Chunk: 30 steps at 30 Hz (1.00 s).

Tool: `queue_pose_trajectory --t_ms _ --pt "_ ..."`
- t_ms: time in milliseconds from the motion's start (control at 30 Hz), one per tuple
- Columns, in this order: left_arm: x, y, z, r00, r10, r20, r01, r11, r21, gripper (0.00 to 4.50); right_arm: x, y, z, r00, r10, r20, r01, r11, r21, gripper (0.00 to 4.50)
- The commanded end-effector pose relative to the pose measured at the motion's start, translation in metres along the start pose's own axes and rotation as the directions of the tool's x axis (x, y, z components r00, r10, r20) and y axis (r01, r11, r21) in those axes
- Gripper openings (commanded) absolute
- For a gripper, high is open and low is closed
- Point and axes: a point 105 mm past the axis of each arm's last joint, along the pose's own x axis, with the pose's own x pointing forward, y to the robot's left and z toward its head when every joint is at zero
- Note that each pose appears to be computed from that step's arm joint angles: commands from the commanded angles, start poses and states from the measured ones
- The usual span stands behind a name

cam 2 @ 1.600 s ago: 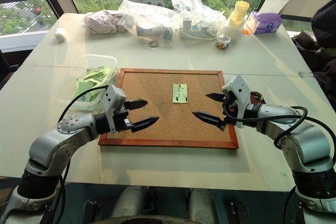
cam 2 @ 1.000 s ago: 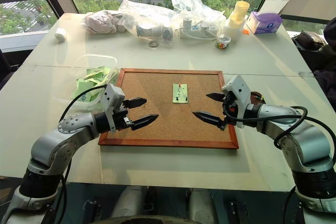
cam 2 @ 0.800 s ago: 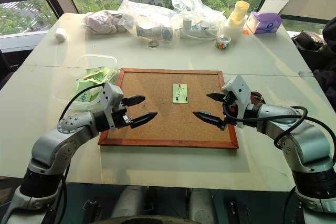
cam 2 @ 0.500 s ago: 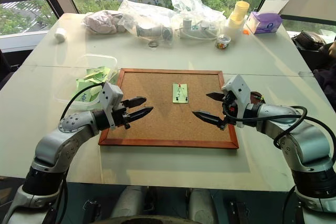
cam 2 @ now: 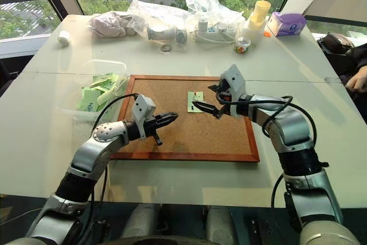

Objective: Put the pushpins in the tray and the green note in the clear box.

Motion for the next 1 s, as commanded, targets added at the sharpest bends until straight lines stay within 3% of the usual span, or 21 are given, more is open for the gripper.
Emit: queue_pose_trajectory --t_ms 33,433,533,767,1000 --pt "0.003 0.002 -0.003 1.000 0.021 0.009 -0.021 0.999 0.036 0.05 0.016 -0.010 0.006 0.999 -0.030 0.017 0.031 0.999 -0.025 4.50" --pt "-0.001 -0.002 -0.016 0.999 0.051 -0.010 -0.051 0.998 0.020 0.05 0.054 -0.030 -0.014 0.990 -0.125 -0.067 0.124 0.992 -0.019 4.50" --pt "-0.003 -0.001 -0.018 0.998 0.057 -0.013 -0.057 0.998 0.018 0.00 0.058 -0.031 -0.017 0.989 -0.134 -0.069 0.133 0.991 -0.016 3.60" --pt "-0.006 0.000 -0.021 0.996 0.081 -0.023 -0.081 0.997 0.003 0.00 0.060 -0.030 -0.013 0.990 -0.129 -0.054 0.127 0.991 -0.037 0.05" --pt "-0.007 0.003 -0.025 0.994 0.107 -0.032 -0.108 0.994 -0.022 0.00 0.056 -0.026 -0.006 0.991 -0.133 -0.033 0.128 0.984 -0.125 0.02"
